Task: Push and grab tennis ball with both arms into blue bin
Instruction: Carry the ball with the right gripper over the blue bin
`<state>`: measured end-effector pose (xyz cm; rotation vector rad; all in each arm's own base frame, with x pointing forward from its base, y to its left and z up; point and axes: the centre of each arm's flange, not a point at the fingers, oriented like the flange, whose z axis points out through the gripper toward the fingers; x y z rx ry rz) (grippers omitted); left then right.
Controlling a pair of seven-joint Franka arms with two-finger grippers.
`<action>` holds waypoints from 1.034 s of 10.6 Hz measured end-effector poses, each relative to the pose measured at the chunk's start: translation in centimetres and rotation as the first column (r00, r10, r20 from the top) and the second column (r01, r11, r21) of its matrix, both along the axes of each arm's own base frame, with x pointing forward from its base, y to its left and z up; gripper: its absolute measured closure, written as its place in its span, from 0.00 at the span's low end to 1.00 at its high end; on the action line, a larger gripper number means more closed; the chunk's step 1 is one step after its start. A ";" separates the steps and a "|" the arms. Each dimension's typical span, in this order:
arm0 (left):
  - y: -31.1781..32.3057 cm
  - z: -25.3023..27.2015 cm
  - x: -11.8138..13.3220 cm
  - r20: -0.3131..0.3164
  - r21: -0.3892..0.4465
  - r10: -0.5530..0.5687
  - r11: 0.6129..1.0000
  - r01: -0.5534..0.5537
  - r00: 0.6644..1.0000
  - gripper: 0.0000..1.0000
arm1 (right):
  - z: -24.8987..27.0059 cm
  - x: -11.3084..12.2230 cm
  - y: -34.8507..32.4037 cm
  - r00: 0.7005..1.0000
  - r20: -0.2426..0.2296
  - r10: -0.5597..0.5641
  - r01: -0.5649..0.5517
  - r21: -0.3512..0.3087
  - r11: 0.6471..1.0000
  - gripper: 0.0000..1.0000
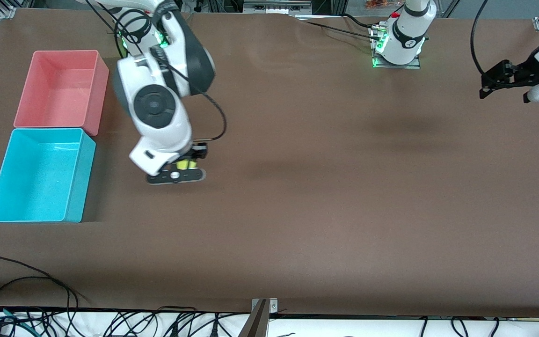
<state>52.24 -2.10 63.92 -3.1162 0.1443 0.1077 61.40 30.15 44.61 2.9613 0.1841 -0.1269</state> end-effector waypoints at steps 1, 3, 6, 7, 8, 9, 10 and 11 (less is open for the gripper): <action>-0.8 0.5 -0.1 0.002 0.002 0.007 1.000 -0.007 1.000 0.00 | 1.4 0.7 -3.1 1.000 -0.002 -0.023 0.022 -0.010 1.000 0.37; -0.4 1.6 -0.2 0.018 0.001 0.022 1.000 -0.022 1.000 0.00 | 2.5 1.8 -9.9 0.999 -0.031 -0.019 0.018 -0.021 1.000 0.37; 0.0 1.2 0.2 0.008 -0.002 0.027 1.000 -0.027 1.000 0.00 | 2.0 3.0 -22.2 0.995 -0.095 -0.015 0.016 0.007 1.000 0.37; -0.6 0.6 0.5 -0.002 -0.002 0.016 1.000 -0.016 1.000 0.00 | 2.3 3.1 -25.9 0.995 -0.100 -0.030 0.031 0.009 0.999 0.37; -0.7 0.1 0.8 -0.008 -0.002 0.014 1.000 -0.014 1.000 0.00 | 2.6 3.0 -29.5 0.994 -0.103 -0.033 0.034 0.006 0.999 0.37; -0.4 -0.1 1.1 -0.005 -0.002 0.019 1.000 -0.019 1.000 0.00 | 2.6 2.7 -33.0 0.994 -0.103 -0.025 0.025 0.002 1.000 0.37; -0.1 -0.1 1.2 -0.002 -0.003 0.026 1.000 -0.026 1.000 0.00 | 1.9 2.1 -37.2 0.994 -0.104 -0.028 0.027 -0.006 1.000 0.37; 0.0 -0.1 1.2 -0.002 -0.003 0.027 1.000 -0.027 1.000 0.00 | 1.1 1.7 -39.1 0.994 -0.108 -0.034 0.033 -0.009 0.999 0.37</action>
